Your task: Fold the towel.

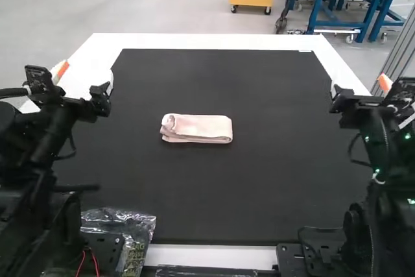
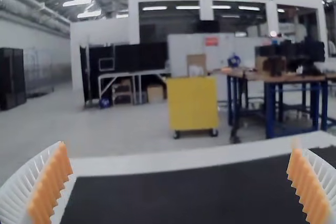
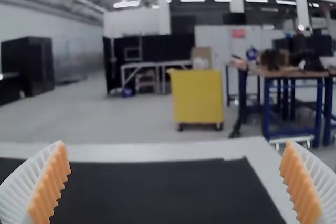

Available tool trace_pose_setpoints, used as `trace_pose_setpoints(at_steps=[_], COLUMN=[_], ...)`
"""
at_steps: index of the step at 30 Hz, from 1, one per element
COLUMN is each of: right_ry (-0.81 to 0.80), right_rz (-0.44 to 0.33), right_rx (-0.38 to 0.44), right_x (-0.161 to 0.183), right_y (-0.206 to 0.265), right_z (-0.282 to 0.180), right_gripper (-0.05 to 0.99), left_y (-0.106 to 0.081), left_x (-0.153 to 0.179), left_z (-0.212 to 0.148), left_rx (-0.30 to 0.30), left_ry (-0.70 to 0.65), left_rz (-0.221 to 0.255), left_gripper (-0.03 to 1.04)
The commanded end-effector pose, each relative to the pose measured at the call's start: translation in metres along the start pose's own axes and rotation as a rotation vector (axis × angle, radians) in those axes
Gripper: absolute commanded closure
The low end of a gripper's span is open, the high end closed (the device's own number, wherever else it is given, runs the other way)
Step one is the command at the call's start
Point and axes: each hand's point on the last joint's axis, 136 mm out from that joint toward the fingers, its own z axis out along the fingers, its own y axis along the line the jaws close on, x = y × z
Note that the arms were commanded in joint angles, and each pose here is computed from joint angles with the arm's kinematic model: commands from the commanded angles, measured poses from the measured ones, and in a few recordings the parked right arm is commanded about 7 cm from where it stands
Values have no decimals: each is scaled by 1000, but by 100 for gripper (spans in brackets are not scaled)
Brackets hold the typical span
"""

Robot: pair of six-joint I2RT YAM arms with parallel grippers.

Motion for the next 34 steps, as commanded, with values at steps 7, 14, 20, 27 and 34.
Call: trace_pose_setpoints(at_steps=[7,14,20,27,34], right_ry=[289,348,356,357,377], right_rz=[-123,-172,-159,-155,-145], right_rx=[146,126,54,30,-24], right_x=[89,102,106,106,112], right_y=[-30,-29,-16,-12,-3], right_z=[-13,-17,-16,-16,-18], right_gripper=[1,1,1,1,1], left_y=[0,5,13,14,14], left_x=[97,107,107,107,107], left_z=[-10,-14,-14,-14,-14], left_rx=[-9,-35,-61,-65,-64], left_ry=[276,319,318,318,318], left_rz=[-69,-61,-25,-25,-25], left_gripper=[4,4,4,4,4])
